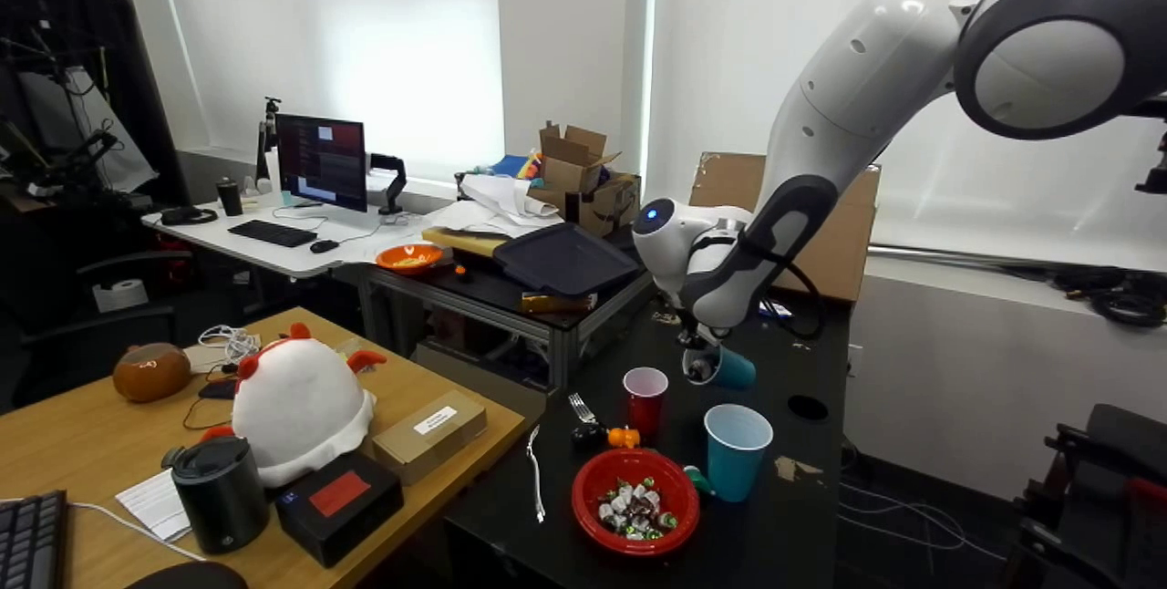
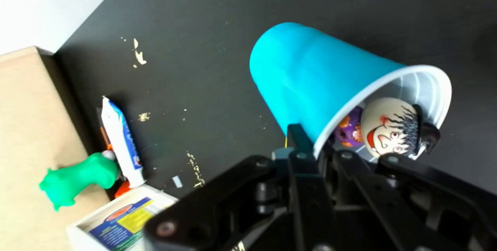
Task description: Pour the contents from the right blue cup into the bowl
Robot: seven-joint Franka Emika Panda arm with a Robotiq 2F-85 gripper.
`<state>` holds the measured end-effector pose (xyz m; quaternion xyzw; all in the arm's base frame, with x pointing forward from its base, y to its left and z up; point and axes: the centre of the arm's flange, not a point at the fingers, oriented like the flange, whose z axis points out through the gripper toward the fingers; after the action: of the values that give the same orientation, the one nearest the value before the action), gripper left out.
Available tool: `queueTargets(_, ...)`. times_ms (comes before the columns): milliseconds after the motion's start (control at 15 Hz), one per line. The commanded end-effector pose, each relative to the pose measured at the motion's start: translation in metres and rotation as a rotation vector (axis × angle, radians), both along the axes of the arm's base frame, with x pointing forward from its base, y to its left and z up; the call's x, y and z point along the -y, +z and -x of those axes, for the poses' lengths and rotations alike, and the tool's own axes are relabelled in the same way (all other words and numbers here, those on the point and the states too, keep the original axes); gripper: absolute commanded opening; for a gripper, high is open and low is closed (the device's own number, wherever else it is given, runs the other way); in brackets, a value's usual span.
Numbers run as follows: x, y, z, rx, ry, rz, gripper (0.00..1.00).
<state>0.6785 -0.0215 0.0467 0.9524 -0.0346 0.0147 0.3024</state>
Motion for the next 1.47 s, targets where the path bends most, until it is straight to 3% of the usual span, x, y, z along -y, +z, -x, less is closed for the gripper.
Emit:
queueTargets(0,0.008,0.019,0.016,0.042,-0.015,0.057,0.01)
queueTargets(333,0.039,0.039,0.019,0.028,-0.053,0.018,0.01)
queueTargets(733,0.067,0.102,0.033,0.07,-0.063,-0.073,0.01)
queueTargets(1067,0.034,0.145,0.04,0.085,0.044,-0.179,0.01)
queueTargets(1400,-0.018,0.152,0.054,0.058,0.129,-0.241,0.01)
